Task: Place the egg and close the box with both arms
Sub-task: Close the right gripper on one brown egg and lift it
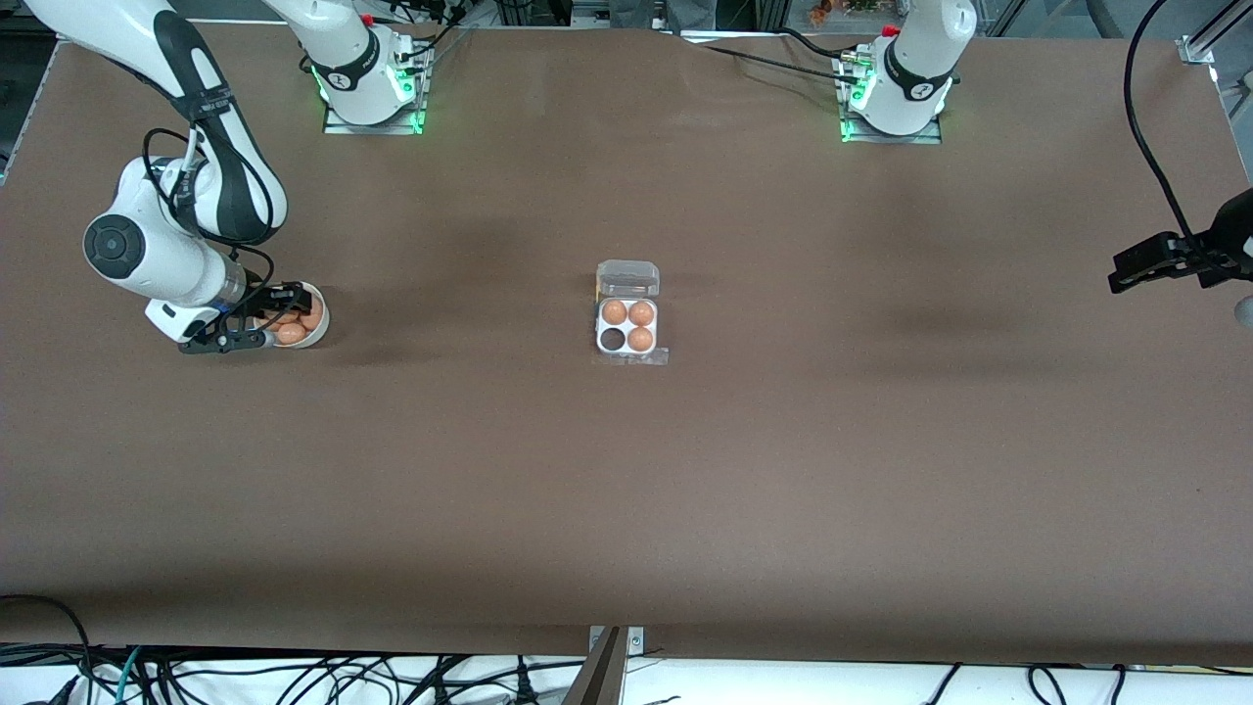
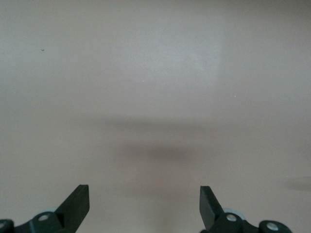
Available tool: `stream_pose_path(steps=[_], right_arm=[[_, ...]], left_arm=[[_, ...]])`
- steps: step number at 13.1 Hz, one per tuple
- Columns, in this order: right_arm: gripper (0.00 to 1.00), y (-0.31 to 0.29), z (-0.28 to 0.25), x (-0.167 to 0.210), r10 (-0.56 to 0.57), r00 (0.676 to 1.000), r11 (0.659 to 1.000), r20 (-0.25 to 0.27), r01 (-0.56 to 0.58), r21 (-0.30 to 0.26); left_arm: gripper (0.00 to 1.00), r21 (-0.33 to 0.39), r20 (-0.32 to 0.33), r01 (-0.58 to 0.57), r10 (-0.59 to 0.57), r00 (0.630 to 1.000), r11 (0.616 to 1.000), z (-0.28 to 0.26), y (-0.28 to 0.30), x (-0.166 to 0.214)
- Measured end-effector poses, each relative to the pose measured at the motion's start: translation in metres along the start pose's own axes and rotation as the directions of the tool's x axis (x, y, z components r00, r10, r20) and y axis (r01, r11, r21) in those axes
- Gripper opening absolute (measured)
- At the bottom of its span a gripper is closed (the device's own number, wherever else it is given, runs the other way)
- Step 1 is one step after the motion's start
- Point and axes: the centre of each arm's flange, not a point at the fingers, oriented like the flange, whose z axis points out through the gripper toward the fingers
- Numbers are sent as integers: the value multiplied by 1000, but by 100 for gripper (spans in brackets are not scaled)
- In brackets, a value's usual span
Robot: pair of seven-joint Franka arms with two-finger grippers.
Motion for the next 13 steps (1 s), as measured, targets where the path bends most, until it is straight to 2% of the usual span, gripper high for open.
stream_pose_path(steps=[1,2,3,4,13], right_arm=[[62,0,0,0,0,1000,1000,0,0,0],[62,0,0,0,0,1000,1000,0,0,0],[52,0,0,0,0,1000,1000,0,0,0],[48,0,0,0,1,1000,1000,0,-1,0],[48,-2,-11,6,18,1000,999,25,-19,29]], left_arm=[[100,0,0,0,0,1000,1000,0,0,0],[100,0,0,0,0,1000,1000,0,0,0],[100,0,0,0,0,1000,1000,0,0,0],[100,0,0,-1,1,1000,1000,0,0,0],[100,0,2,-2,2,1000,1000,0,1,0]])
